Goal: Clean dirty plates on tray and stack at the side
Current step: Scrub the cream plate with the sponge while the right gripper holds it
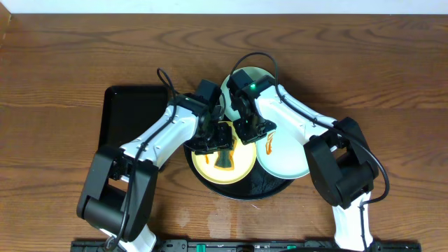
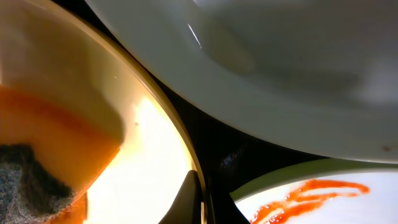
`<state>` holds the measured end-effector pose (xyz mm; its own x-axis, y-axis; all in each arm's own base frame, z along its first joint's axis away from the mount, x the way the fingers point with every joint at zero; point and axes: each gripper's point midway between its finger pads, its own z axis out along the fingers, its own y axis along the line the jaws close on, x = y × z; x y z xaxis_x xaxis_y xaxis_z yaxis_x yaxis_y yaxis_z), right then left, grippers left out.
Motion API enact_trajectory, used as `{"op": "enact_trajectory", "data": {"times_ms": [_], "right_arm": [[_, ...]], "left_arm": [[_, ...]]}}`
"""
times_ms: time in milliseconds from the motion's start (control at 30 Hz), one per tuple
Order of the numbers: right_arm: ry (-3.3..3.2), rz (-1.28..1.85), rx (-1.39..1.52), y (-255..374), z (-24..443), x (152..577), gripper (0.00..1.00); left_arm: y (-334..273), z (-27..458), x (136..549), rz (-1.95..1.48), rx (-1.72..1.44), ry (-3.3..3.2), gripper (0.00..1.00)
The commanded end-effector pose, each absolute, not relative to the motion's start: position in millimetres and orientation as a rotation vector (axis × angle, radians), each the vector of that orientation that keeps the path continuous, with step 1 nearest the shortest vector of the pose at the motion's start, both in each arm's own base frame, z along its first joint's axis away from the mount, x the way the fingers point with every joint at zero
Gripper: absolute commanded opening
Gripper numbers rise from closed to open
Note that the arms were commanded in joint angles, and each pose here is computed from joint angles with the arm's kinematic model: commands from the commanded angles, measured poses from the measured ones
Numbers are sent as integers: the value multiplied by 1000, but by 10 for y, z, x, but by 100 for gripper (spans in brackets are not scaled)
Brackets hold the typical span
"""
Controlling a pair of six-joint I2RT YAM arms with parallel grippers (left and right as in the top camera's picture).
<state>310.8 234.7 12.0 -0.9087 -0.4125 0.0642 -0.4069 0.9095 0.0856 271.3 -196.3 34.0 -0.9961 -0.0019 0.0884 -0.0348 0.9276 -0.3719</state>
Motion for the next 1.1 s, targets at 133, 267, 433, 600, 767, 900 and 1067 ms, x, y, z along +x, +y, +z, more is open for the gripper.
{"op": "enact_trajectory", "data": {"times_ms": [133, 267, 433, 600, 767, 900, 1067], "right_arm": [[-3006, -84, 606, 2318, 137, 3169, 1], [-3005, -83, 605, 2315, 136, 3166, 1], [-3000, -79, 604, 2307, 138, 3153, 1], [-2996, -77, 603, 2302, 138, 3146, 1], [-2996, -77, 603, 2302, 138, 3146, 1], [-2996, -77, 603, 2302, 138, 3146, 1], [-2996, -77, 602, 2299, 138, 3147, 1]], "left_arm": [[-1929, 196, 2638, 501, 43, -2978, 62], [-1995, 182, 2593, 550, 42, -2936, 61], [-1995, 124, 2562, 542, 50, -2912, 56], [-1976, 77, 2524, 523, 56, -2895, 50], [-1963, 53, 2500, 517, 57, -2891, 41], [-1971, 51, 2522, 522, 54, -2900, 15], [-1980, 75, 2539, 531, 51, -2909, 8]]}}
